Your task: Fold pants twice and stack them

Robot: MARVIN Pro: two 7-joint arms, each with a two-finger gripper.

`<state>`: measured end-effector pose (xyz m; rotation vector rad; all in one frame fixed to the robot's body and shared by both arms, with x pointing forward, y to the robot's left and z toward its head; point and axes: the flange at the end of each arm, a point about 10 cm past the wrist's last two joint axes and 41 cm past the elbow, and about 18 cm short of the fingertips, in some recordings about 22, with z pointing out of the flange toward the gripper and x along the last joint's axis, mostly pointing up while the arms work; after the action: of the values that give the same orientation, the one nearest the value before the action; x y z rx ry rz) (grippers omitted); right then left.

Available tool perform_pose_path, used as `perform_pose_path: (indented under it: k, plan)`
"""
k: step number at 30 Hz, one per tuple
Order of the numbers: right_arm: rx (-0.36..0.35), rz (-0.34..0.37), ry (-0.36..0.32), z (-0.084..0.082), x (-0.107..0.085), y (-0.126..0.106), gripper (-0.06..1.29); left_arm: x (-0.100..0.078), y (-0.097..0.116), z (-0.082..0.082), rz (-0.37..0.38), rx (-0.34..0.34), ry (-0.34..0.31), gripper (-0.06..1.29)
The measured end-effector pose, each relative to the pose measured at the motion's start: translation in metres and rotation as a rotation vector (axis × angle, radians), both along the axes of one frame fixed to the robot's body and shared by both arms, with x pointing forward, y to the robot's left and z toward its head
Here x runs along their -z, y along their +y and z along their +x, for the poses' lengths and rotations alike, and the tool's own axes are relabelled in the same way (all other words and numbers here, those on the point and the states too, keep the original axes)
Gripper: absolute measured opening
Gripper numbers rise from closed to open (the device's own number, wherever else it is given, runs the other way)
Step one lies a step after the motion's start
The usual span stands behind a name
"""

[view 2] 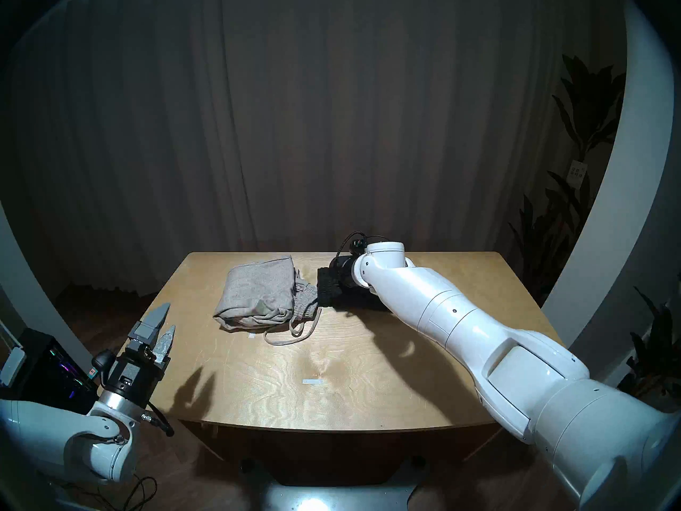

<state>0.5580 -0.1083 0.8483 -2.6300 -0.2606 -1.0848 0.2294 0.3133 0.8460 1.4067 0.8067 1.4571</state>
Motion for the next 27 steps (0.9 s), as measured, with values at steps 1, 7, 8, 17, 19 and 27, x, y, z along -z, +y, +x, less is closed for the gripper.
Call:
perform_pose_path:
  k: [1,7,8,17,19,27]
  plan:
    - [-0.003,-0.005,0.006,0.0,-0.001,-0.001,0.01,0.0,0.0,0.0,-0.001,-0.001,-0.001,1.26]
    - [-0.048,-0.023,0.08,0.002,-0.017,0.001,0.01,0.001,0.0,-0.004,-0.009,-0.01,-0.001,1.26]
    - [-0.059,-0.024,0.094,0.002,-0.02,0.003,0.01,0.001,0.0,-0.004,-0.01,-0.013,0.003,1.26]
    - [-0.128,-0.029,0.186,-0.002,-0.035,0.023,1.25,0.006,0.002,-0.009,-0.011,-0.041,0.043,1.26]
    - [-0.131,-0.03,0.194,-0.003,-0.038,0.027,1.25,0.007,0.002,-0.011,-0.011,-0.047,0.053,1.26]
    - [-0.119,0.063,0.196,-0.003,-0.054,0.033,1.25,0.008,0.003,-0.013,-0.004,-0.041,0.056,1.26]
